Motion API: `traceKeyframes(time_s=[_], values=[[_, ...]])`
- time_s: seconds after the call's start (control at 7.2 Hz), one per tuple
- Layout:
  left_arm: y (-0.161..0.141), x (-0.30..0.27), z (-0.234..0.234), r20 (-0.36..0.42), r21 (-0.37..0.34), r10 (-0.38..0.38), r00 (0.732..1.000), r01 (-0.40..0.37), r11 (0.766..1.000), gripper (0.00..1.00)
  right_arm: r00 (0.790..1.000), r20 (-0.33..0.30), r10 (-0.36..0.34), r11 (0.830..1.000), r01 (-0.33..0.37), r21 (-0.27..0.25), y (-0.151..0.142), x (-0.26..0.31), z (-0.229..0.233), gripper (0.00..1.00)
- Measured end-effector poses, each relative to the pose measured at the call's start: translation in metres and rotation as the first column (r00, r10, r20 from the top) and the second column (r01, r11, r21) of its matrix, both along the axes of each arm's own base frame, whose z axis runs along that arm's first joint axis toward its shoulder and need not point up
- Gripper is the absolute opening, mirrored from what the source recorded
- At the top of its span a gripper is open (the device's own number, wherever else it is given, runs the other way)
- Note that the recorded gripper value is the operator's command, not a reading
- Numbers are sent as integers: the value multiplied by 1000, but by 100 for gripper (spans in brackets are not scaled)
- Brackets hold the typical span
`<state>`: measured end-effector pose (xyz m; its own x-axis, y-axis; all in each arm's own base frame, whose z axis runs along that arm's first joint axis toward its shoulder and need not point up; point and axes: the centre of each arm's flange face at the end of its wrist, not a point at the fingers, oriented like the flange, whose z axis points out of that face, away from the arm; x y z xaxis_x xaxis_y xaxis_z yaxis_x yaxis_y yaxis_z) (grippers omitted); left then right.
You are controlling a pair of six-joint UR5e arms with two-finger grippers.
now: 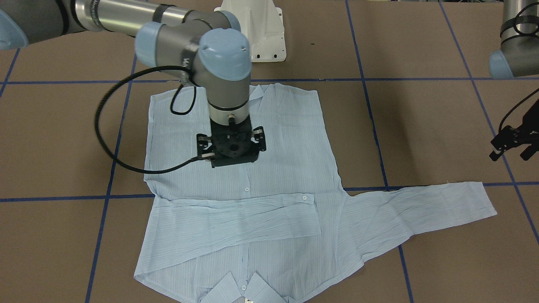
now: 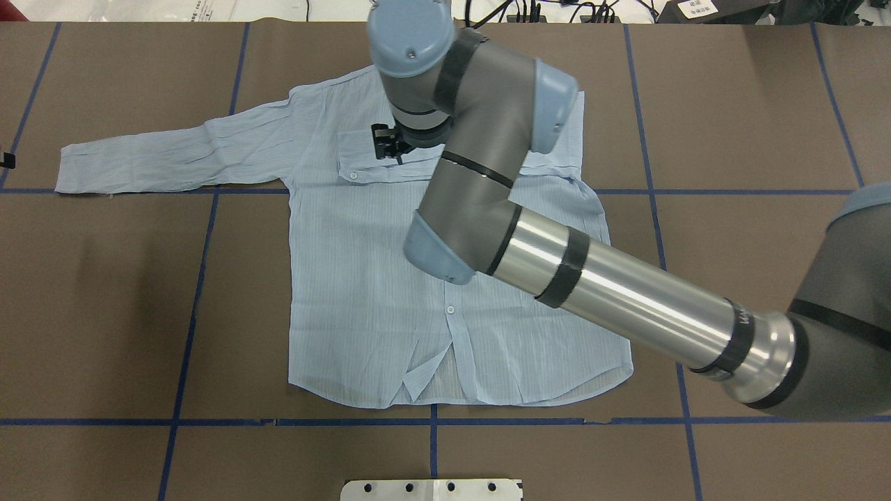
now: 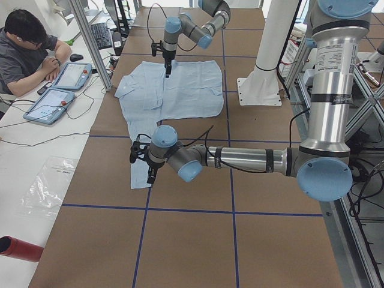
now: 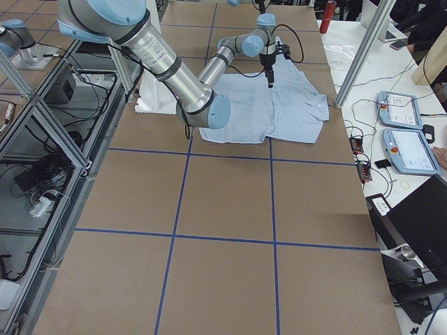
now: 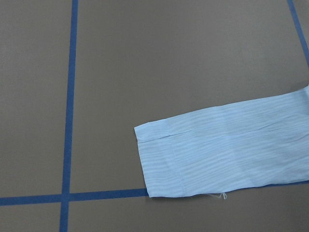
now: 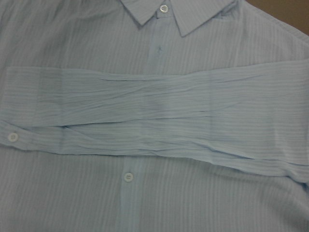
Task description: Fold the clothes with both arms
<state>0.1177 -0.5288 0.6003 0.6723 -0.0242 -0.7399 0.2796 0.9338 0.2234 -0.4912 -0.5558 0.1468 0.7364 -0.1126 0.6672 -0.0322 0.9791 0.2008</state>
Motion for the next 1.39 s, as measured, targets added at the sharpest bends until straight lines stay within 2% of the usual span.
traceKeyframes(time_s=[0.14,0.42,0.69,1.39], values=[[-5,19,8,14,-12,-40,999,40,999,94,1000,10,-5,1000,5,-22,0,34,29,99],[-23,50,35,17,-15,-90,996,90,996,86,1000,4,-24,1000,24,-16,3,73,64,99],[-36,61,53,25,-7,-109,994,109,994,74,999,6,-31,999,31,-10,4,79,71,99],[-29,81,60,32,-11,-83,996,83,996,69,999,5,-37,999,37,-14,4,78,76,99]])
